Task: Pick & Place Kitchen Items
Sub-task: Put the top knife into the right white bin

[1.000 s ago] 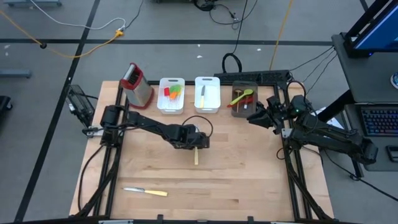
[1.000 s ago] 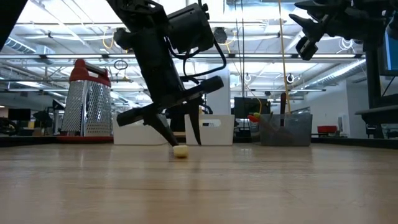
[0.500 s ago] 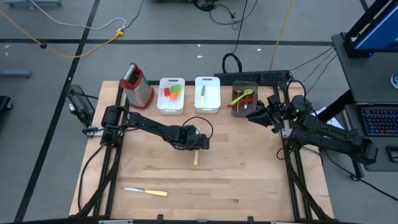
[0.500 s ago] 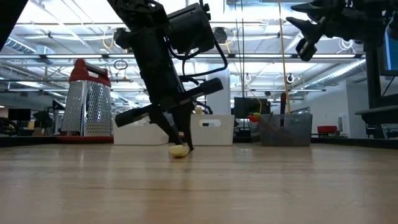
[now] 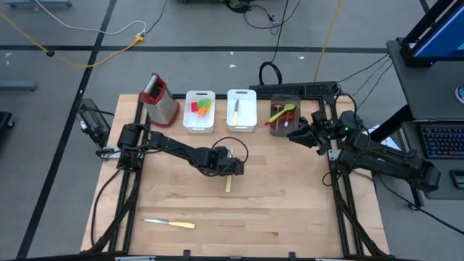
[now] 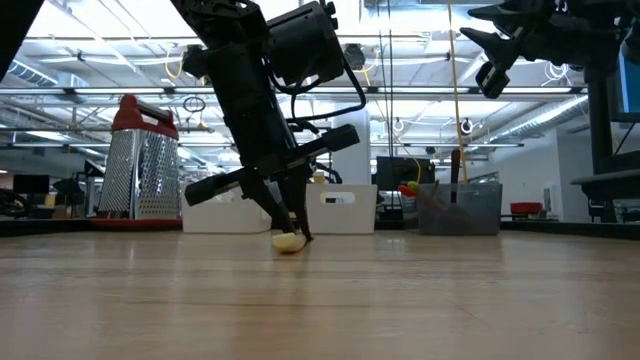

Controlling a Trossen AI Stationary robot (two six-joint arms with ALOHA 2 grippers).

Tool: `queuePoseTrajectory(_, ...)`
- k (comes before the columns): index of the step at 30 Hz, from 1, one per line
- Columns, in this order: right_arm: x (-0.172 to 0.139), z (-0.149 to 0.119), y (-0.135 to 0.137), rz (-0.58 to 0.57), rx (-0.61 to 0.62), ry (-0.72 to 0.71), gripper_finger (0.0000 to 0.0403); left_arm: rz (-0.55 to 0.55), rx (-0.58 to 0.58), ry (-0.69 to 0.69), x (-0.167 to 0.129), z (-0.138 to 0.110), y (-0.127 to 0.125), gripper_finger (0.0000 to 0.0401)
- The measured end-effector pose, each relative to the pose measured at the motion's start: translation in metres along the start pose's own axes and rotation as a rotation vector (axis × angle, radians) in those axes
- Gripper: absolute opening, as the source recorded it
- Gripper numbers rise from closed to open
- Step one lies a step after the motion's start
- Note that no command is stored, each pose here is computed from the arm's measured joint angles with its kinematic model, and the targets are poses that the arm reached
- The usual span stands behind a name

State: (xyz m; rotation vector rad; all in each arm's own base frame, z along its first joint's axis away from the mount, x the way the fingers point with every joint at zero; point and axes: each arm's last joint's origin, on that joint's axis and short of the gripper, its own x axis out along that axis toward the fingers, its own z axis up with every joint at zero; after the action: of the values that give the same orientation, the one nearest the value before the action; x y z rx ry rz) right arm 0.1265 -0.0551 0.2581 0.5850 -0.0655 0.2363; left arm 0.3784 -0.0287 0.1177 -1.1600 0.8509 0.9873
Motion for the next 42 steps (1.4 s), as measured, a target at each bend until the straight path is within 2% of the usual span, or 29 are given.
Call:
queuePoseTrajectory(13,0.000,0.000,0.000,0.001,-0.001,0.001,0.0091,-0.019,0.020,0.003,-0.008,0.004,-0.002,0.0017)
queuePoseTrajectory(20,0.000,0.000,0.000,0.002,-0.003,0.002,0.0091,-0.022,0.027,-0.085,-0.021,0.012,-0.001,0.0017)
queuePoseTrajectory(26,0.000,0.000,0.000,0.002,-0.004,0.002,0.0091,-0.065,0.010,-0.070,-0.024,0.015,-0.006,0.0017)
queuePoseTrajectory(33,0.000,0.000,0.000,0.002,-0.004,0.002,0.0091,-0.200,-0.008,-0.053,-0.026,0.016,-0.019,0.0017)
queuePoseTrajectory(38,0.000,0.000,0.000,0.002,-0.007,0.003,0.0091,-0.409,-0.004,-0.057,-0.041,0.019,-0.038,0.0017)
queuePoseTrajectory(42,0.000,0.000,0.000,0.002,-0.007,0.003,0.0091,-0.567,-0.009,-0.098,-0.058,0.031,-0.051,0.0017)
